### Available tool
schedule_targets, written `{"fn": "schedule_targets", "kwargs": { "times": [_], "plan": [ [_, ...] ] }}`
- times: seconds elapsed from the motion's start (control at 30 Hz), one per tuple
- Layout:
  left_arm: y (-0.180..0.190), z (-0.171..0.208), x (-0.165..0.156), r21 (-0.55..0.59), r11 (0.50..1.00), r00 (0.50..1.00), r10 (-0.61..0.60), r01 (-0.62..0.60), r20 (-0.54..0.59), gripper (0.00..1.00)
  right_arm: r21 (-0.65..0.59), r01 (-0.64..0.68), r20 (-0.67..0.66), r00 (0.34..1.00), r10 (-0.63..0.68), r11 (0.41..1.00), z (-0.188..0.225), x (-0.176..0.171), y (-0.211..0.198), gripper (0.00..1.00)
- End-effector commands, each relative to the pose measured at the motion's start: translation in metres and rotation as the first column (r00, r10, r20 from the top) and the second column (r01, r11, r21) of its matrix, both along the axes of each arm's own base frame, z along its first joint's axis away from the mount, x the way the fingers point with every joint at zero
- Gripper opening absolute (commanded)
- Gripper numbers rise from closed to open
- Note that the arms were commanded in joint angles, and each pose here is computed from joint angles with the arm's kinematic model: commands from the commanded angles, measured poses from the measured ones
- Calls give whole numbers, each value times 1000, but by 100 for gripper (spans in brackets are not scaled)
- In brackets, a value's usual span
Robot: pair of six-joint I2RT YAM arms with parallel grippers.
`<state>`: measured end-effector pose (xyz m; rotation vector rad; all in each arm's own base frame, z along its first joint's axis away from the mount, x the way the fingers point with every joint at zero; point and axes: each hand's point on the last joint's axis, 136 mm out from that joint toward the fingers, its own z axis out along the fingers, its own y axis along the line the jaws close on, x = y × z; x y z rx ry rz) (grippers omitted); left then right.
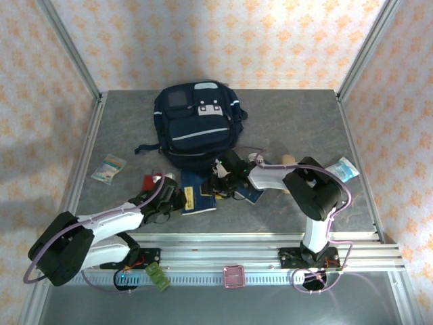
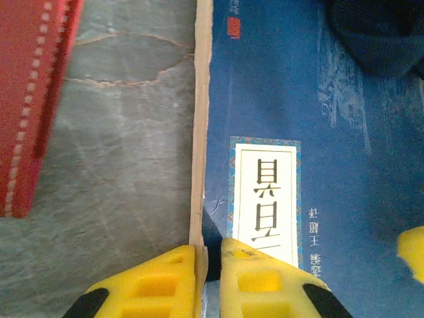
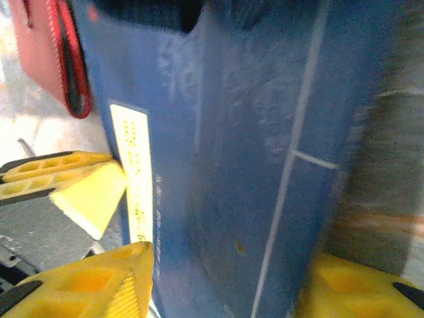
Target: Pack the student bag
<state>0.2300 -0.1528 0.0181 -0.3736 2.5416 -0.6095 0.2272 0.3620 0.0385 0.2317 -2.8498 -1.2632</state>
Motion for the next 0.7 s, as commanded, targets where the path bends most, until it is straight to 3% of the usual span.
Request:
{"fn": "schedule_targets", "kwargs": {
  "times": [0.0, 0.07, 0.17, 0.23, 0.4, 0.57, 0.67],
  "plan": [
    [-15, -24, -38, -37, 992, 983, -121, 117, -139, 10, 178, -168, 17, 986, 168, 970, 27, -32, 34, 43],
    [-20, -22, -39, -53, 990, 980, -140, 134, -139, 9, 212, -177, 20, 984, 177, 961, 37, -35, 35, 36],
    [-25, -14, -39, -69, 987, 981, -150, 142, -123, 11, 160, -165, 10, 986, 165, 973, 37, -38, 26, 13],
    [-25, -1, -33, -79, 989, 988, -131, 125, -78, 27, 122, -179, 25, 984, 177, 976, 43, -44, 14, 1],
    [-20, 65, -6, -161, 986, 987, -16, 41, 159, 56, 97, -219, 135, 969, 205, 971, 86, -59, -14, 0],
    [-1, 150, 20, -254, 967, 891, 135, -23, 433, 82, 142, -204, 307, 939, 153, 969, 152, -47, -38, 0],
    [5, 199, 39, -268, 963, 839, 146, 0, 524, 87, 203, -148, 408, 911, 54, 968, 194, -19, -53, 0]
  ]
}}
